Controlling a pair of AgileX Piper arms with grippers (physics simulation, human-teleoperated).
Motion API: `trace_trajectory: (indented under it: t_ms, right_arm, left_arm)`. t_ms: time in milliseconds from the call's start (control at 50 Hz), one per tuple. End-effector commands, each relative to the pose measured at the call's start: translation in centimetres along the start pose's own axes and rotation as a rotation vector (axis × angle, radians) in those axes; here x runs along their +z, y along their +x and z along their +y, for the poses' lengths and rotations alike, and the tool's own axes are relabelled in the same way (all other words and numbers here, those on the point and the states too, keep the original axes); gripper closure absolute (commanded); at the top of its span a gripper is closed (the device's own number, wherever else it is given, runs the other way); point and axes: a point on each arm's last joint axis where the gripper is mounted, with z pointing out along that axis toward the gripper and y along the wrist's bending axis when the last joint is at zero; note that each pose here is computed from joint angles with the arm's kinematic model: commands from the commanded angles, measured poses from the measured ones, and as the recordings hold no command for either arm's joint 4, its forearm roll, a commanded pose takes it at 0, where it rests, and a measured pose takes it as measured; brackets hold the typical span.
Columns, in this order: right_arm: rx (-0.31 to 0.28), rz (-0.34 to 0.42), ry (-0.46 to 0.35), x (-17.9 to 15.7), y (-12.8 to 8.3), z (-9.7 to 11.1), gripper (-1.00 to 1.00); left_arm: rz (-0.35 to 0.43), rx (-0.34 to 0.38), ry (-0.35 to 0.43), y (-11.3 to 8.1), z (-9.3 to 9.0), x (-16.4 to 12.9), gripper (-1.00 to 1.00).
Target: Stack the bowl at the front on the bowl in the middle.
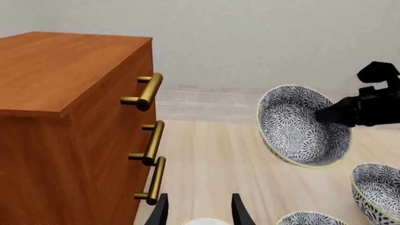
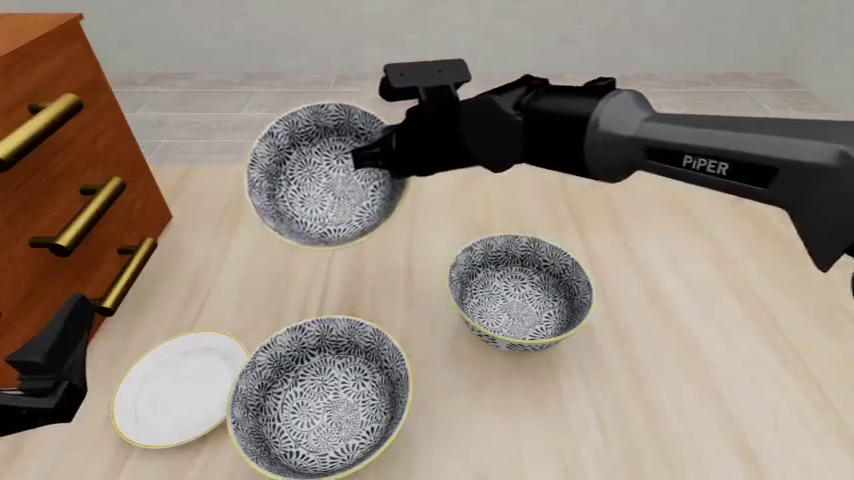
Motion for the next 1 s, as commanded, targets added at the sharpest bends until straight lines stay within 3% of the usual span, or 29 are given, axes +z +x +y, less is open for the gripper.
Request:
trace_trajectory:
  t_ms: [20,100,200,500,1000]
  right_arm:
    - [0.013,-0.027,-0.003,-4.0,-0.8,-0.1,1.00]
    - [0.001,-0.029,-0.011,-5.6,-0.5,0.2,1.00]
    - [0.004,-0.041,0.017,-7.3,-0.6,-1.2,1.00]
    - [0.064,-0.083,0.057,-12.9,0.7,-3.2,1.00]
    - [0.142,-0.114,0.172,-16.5,3.0,-7.4,1.00]
  left_arm:
    - [0.008,-0.003,-0.003,0.1,0.0,0.3,-1.00]
    - [0.006,0.000,0.003,0.1,0.0,0.0,-1.00]
    - [0.010,0.000,0.010,0.1,-0.1,0.1,-1.00]
    - [0.018,0.004,0.016,0.1,-0.1,0.2,-1.00]
    - [0.027,0.008,0.021,0.2,-0.2,0.3,-1.00]
